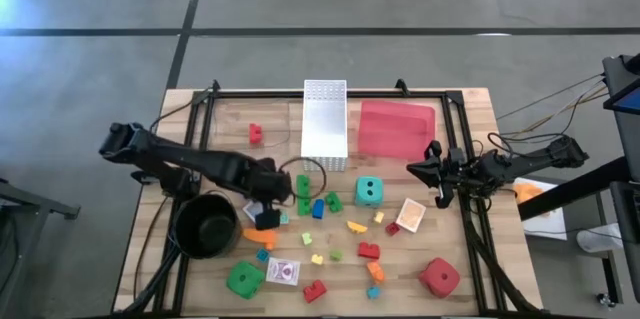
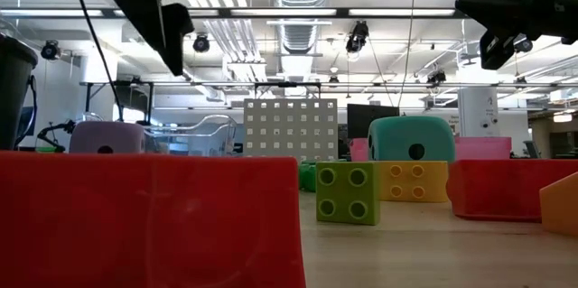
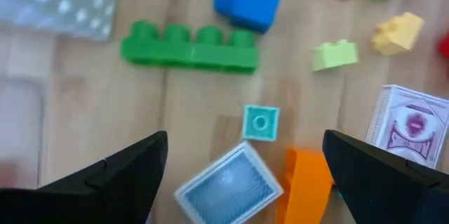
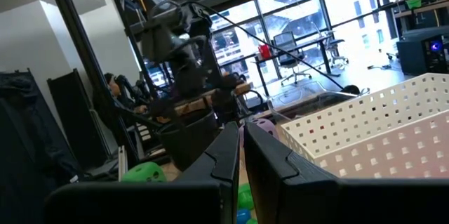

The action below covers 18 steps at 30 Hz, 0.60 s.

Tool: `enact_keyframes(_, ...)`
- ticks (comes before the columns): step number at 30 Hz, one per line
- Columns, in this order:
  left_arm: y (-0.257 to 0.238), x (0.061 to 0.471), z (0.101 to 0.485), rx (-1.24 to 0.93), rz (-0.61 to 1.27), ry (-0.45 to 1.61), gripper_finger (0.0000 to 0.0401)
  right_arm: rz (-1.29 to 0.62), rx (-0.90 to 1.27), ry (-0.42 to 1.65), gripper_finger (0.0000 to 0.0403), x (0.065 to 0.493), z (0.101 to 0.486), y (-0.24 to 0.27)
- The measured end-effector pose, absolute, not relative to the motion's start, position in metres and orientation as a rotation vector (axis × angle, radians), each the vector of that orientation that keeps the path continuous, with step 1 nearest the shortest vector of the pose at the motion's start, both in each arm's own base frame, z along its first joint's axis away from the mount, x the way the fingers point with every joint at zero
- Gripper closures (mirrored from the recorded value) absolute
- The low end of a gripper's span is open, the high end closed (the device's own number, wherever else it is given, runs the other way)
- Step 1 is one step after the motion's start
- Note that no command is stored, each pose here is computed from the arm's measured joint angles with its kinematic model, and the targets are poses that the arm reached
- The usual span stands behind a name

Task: Pick & Place Toys
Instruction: Put the light blue game piece into the transparent bin

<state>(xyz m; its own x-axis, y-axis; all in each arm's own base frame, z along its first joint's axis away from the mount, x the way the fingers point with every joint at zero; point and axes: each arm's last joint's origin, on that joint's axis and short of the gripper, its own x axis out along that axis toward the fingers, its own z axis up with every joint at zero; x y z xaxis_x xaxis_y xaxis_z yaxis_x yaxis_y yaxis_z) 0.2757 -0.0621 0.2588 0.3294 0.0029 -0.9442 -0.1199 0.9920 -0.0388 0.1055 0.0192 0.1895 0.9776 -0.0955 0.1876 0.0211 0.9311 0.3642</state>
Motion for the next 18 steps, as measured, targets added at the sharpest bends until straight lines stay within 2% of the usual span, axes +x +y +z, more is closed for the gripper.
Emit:
enact_keyframes(12, -0.076, 0.295, 0.226, -0.042, 0.040, 1.320, 0.0099, -0.060, 0.369, -0.204, 0.0382, 0.106, 0.189, 0.019)
enact_keyframes(18, -0.078, 0.301, 0.210, -0.039, 0.014, 1.370, 0.0105, -0.060, 0.369, -0.204, 0.0382, 0.106, 0.189, 0.019)
